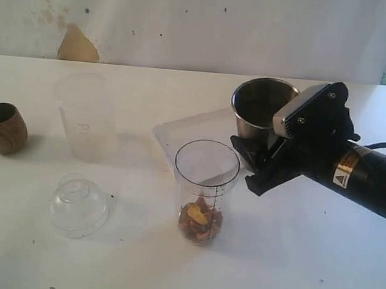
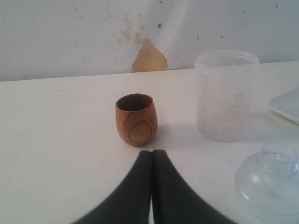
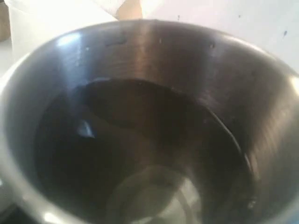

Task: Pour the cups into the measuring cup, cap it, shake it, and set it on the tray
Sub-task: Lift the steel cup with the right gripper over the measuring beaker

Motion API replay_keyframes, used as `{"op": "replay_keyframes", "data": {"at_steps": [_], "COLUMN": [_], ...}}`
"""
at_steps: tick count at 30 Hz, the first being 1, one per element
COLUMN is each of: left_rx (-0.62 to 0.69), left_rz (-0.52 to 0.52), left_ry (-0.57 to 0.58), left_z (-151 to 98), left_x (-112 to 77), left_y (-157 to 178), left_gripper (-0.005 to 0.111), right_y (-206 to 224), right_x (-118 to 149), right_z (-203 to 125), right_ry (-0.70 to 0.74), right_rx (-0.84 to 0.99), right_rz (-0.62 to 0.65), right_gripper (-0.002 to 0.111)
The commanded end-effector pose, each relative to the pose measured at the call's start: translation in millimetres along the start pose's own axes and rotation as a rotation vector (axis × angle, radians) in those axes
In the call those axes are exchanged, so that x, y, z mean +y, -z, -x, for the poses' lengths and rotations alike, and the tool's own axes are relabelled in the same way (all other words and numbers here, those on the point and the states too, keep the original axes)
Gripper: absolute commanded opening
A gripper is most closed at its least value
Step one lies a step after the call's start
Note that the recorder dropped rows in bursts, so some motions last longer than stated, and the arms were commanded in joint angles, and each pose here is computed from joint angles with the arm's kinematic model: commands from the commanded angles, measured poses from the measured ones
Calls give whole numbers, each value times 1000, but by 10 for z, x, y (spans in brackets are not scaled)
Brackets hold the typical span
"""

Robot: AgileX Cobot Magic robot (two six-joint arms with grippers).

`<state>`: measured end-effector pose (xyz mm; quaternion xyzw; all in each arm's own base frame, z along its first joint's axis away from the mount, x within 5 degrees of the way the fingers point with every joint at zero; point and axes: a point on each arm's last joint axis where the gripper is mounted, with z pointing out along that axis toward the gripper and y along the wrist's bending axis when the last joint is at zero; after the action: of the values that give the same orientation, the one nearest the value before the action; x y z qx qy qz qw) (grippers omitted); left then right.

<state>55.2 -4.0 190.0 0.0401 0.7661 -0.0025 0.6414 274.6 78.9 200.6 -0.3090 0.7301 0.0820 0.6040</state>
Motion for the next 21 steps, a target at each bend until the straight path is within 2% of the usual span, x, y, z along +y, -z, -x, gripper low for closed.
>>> {"op": "replay_keyframes", "data": {"at_steps": [1, 10, 21], "left_rx": [-12, -12, -12], "left_rz": [3, 3, 3], "left_ry": [-4, -4, -4], "left_z": [2, 2, 2], "left_x": [2, 2, 2], "left_y": [1, 1, 1], "left_gripper": [0, 0, 0], "right_y": [-23, -25, -23], "right_x": [-72, -27, -24], "right_z": [190, 216, 234], "right_ry": [60, 227, 338], "right_rx": [-78, -101, -123], "right_rz": [-26, 20, 15], "right_gripper": [0, 0, 0]}}
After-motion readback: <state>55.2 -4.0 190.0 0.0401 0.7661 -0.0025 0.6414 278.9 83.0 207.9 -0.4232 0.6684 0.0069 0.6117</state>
